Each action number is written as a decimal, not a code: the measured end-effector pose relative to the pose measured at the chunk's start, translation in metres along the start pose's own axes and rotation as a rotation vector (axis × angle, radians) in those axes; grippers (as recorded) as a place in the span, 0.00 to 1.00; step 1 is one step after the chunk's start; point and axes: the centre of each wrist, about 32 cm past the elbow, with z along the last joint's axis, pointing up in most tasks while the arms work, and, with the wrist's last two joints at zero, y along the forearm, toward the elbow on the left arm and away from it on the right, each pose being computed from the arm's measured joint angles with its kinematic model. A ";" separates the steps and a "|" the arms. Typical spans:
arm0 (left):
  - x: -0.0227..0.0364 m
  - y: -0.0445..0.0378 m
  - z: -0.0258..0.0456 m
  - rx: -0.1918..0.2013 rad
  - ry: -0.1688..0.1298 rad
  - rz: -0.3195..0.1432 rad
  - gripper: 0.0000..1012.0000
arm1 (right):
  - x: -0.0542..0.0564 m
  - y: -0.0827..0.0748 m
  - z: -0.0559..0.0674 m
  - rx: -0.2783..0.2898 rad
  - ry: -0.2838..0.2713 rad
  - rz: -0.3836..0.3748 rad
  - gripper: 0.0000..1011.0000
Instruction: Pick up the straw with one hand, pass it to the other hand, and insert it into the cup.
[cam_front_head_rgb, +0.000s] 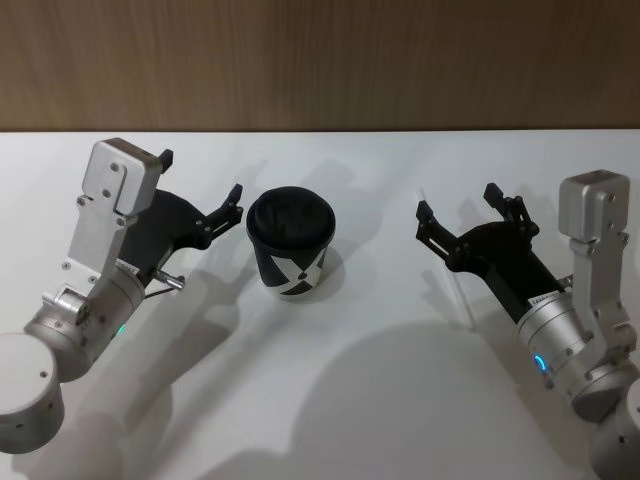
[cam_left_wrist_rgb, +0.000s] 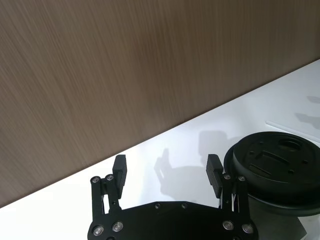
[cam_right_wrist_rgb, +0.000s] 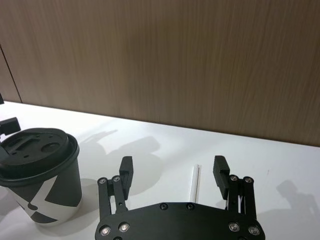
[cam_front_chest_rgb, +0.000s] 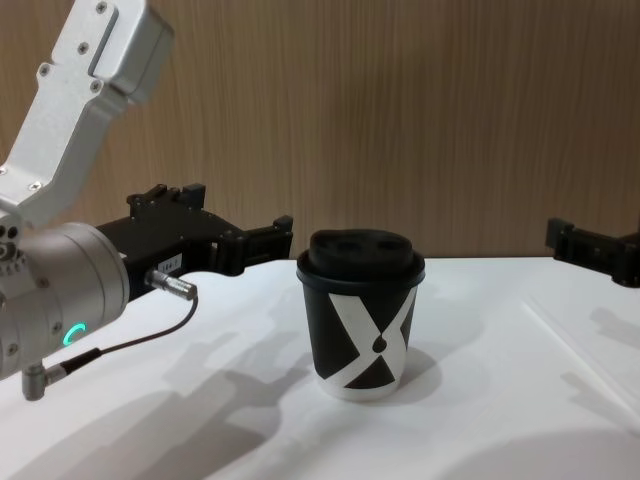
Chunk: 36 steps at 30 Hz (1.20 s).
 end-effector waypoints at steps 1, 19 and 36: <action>0.0000 0.0000 0.0000 0.000 0.000 0.000 0.99 | 0.000 0.000 0.000 0.000 0.000 0.000 0.99; 0.0000 0.0000 0.0000 0.000 0.000 0.000 0.99 | 0.000 0.000 0.000 0.000 0.000 0.000 0.99; 0.0000 0.0000 0.0000 0.000 0.000 0.000 0.99 | 0.000 0.000 0.000 0.000 0.000 0.000 0.99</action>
